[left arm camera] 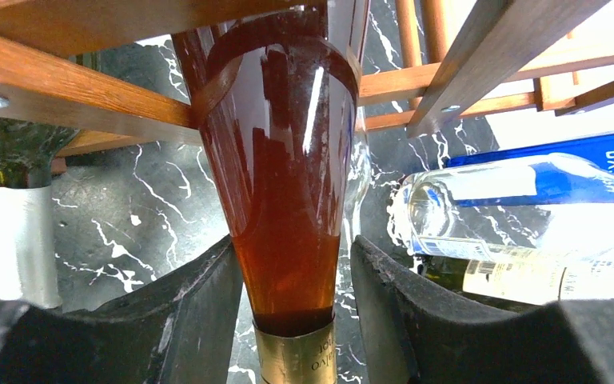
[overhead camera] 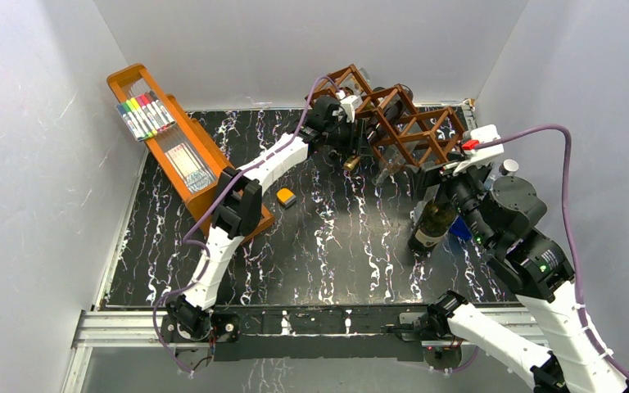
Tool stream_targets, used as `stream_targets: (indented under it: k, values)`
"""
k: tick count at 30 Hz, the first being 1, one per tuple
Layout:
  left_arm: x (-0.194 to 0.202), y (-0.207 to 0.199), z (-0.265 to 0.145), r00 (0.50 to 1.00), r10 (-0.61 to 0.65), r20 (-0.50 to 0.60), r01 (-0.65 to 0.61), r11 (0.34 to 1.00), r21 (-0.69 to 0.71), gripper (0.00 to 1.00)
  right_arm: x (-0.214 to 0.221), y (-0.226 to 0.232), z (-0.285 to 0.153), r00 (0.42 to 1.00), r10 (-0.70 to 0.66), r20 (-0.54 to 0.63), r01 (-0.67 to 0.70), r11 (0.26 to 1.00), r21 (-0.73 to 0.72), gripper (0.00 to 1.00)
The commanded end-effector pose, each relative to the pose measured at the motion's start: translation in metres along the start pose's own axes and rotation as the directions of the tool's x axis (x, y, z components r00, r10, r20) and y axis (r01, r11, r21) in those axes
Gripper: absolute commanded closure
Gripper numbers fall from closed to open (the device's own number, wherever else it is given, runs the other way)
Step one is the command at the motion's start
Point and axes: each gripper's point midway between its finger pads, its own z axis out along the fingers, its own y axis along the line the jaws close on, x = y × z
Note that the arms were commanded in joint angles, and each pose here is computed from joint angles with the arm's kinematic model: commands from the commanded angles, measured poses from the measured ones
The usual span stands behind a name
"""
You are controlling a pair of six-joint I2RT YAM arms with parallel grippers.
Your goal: Take the wine bottle off the wine rack
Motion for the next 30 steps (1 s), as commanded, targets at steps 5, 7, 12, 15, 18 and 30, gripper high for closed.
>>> stream_targets:
  k: [5, 7, 12, 15, 18, 30]
  values:
    - [-0.01, -0.017, 0.001, 0.999, -0.041, 0.021, 0.039, 0.993, 0.108, 0.49, -0.016, -0.006, -0.005, 0.998, 0.007, 0.062, -0.009, 1.0, 0.021, 0.02]
    - [-0.008, -0.017, 0.003, 0.999, -0.051, 0.015, 0.049, 0.992, 0.116, 0.49, -0.017, -0.006, -0.005, 0.998, 0.008, 0.065, -0.01, 1.0, 0.019, 0.02]
    - [-0.005, -0.018, 0.004, 0.998, -0.061, 0.005, 0.06, 0.99, 0.128, 0.61, -0.02, -0.006, -0.006, 0.997, 0.012, 0.073, -0.013, 1.0, 0.018, 0.02]
    - [-0.011, -0.021, -0.001, 0.998, -0.061, 0.03, 0.057, 0.989, 0.139, 0.65, -0.021, -0.006, -0.007, 0.997, 0.012, 0.076, -0.013, 1.0, 0.016, 0.02]
    - [-0.021, -0.028, -0.01, 0.995, -0.068, 0.067, 0.056, 0.983, 0.172, 0.71, -0.02, -0.005, -0.007, 0.997, 0.012, 0.078, -0.013, 1.0, 0.011, 0.02]
    - [-0.024, -0.051, -0.041, 0.983, -0.056, 0.176, 0.001, 0.955, 0.297, 0.97, -0.019, -0.003, -0.004, 0.997, 0.009, 0.082, -0.009, 1.0, 0.007, 0.02]
